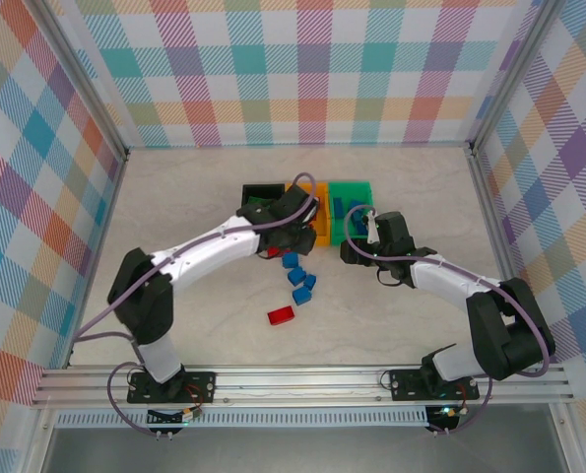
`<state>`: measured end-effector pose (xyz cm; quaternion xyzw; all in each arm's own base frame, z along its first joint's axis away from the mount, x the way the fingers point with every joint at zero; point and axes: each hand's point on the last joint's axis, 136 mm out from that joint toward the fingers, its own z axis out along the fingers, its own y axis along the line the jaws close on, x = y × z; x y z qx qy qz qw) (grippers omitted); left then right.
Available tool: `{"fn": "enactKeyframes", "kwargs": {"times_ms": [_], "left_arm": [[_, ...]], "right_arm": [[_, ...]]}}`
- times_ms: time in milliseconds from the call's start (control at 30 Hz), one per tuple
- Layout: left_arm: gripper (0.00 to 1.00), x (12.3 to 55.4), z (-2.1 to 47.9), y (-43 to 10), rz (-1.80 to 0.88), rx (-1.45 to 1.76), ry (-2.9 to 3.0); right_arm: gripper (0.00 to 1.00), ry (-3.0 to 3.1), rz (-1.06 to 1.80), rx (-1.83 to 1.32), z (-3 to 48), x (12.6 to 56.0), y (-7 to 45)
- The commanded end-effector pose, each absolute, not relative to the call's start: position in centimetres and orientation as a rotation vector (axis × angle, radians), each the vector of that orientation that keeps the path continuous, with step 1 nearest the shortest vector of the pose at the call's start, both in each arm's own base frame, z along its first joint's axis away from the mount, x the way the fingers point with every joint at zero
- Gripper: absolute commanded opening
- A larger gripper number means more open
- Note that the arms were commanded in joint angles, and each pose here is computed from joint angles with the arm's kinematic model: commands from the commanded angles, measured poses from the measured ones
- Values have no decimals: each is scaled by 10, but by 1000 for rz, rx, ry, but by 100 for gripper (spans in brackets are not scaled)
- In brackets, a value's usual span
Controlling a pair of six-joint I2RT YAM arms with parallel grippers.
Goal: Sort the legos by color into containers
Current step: Place the lego in the container.
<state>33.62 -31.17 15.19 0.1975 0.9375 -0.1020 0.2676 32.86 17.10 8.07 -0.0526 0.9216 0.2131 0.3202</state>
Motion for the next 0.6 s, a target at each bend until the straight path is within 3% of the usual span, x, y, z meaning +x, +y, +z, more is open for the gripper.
{"fn": "enactKeyframes", "kwargs": {"times_ms": [0, 367, 533, 567], "left_arm": [[23, 355, 136, -304, -137, 472, 2592], [24, 421, 117, -285, 56, 331, 2637], [35, 445, 120, -269, 215, 298, 2609], [45, 448, 120, -267, 243, 294, 2608]], "right_arm": [[68, 2386, 590, -148, 90, 331, 176], [69, 2388, 611, -147, 90, 330, 179], [68, 2390, 619, -145, 90, 331, 180], [69, 2389, 622, -146, 90, 330, 180]]}}
